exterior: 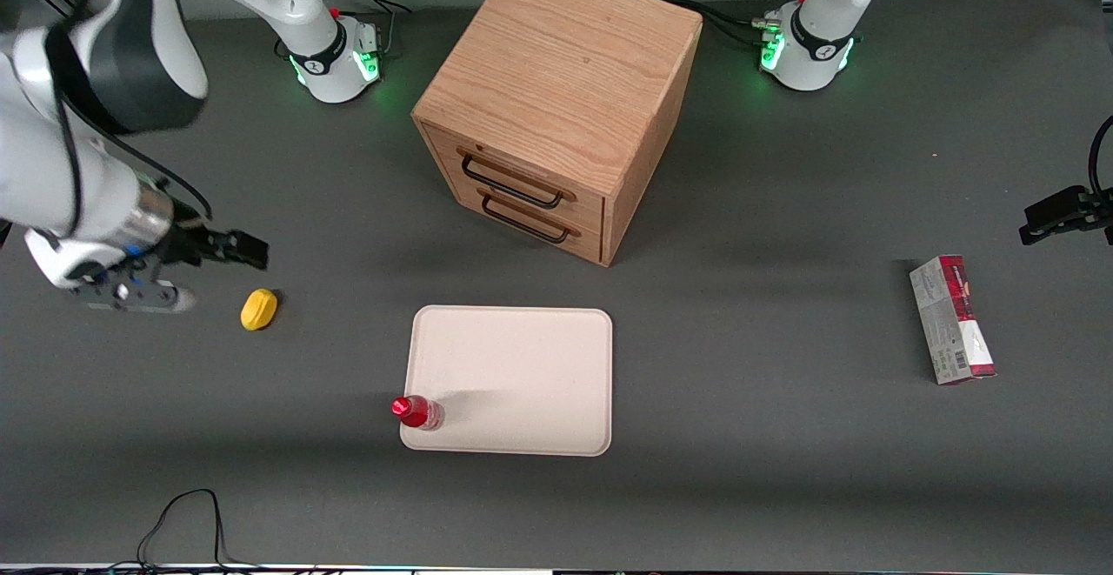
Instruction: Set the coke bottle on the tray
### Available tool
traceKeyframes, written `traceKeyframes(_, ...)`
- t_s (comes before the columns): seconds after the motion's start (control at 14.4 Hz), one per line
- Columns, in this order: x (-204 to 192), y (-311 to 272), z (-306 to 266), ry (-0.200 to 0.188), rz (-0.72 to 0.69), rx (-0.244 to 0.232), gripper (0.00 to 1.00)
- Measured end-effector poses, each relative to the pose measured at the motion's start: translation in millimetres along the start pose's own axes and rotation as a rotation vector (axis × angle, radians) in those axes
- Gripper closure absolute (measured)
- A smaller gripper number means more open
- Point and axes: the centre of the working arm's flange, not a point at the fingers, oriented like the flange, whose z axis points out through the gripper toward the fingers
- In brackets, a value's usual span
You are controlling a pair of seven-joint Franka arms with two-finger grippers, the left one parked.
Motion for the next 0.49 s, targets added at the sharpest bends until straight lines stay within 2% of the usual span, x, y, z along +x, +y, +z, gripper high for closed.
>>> traceKeyframes(0.21, -40, 15, -22, 0.002, -0.021, 0.004, 0.00)
traceKeyframes(0.49, -49, 29, -35, -0.018, -0.034, 0.015, 0.00)
